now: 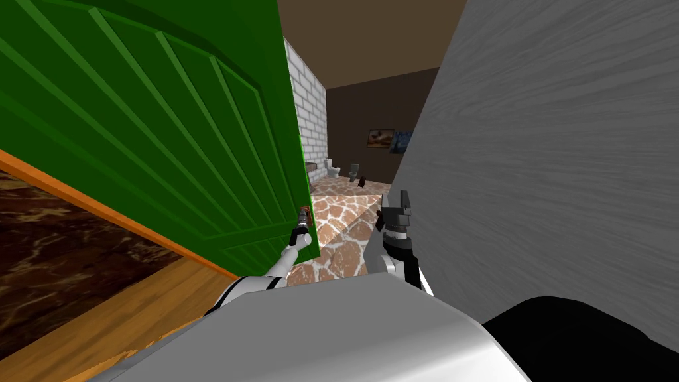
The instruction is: Push the door open
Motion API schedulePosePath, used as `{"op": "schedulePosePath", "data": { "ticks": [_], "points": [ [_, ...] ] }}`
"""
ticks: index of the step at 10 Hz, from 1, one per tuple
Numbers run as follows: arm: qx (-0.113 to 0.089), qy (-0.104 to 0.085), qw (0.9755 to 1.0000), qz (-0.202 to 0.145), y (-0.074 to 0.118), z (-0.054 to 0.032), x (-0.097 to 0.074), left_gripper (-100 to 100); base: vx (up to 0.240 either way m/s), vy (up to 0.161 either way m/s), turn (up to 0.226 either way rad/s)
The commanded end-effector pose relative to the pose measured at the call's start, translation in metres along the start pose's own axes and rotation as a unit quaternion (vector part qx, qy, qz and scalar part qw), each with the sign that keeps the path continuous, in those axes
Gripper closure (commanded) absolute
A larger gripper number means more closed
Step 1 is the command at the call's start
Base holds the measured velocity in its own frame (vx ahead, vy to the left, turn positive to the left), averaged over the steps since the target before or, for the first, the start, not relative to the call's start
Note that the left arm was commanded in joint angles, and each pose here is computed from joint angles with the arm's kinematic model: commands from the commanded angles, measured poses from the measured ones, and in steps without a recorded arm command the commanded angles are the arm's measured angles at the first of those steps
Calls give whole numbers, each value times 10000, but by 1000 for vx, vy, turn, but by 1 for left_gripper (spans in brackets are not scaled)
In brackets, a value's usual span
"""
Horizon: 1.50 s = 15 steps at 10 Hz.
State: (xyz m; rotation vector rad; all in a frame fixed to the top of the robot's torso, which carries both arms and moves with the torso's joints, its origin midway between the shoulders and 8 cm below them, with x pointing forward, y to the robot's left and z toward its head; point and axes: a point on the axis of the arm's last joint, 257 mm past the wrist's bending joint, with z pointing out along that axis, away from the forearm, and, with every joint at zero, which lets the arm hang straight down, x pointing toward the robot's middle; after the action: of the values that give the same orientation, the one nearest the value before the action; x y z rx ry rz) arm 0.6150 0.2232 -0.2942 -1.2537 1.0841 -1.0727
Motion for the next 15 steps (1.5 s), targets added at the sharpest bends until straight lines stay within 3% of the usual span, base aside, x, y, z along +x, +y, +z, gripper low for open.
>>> {"op": "schedulePosePath", "data": {
  "ticks": [1, 6, 8, 11, 12, 14, 15],
  "points": [
    [-1, -3, 10000, 8, 1, 2, -11, 100, -1, 2, 10],
    [-1, -3, 10000, 8, 1, 2, -11, 100, -15, 0, -2],
    [38, -307, 9995, 113, -22, 53, -294, 100, 117, -4, -48],
    [57, -428, 9990, 133, -38, 68, -383, 100, 118, -12, -7],
    [74, -619, 9980, 143, -57, 81, -497, 100, 106, -1, -24],
    [74, -619, 9980, 143, -57, 81, -497, 100, 82, -4, -4],
    [73, -744, 9971, 134, -62, 82, -551, 100, 83, -11, -16]
  ]
}}
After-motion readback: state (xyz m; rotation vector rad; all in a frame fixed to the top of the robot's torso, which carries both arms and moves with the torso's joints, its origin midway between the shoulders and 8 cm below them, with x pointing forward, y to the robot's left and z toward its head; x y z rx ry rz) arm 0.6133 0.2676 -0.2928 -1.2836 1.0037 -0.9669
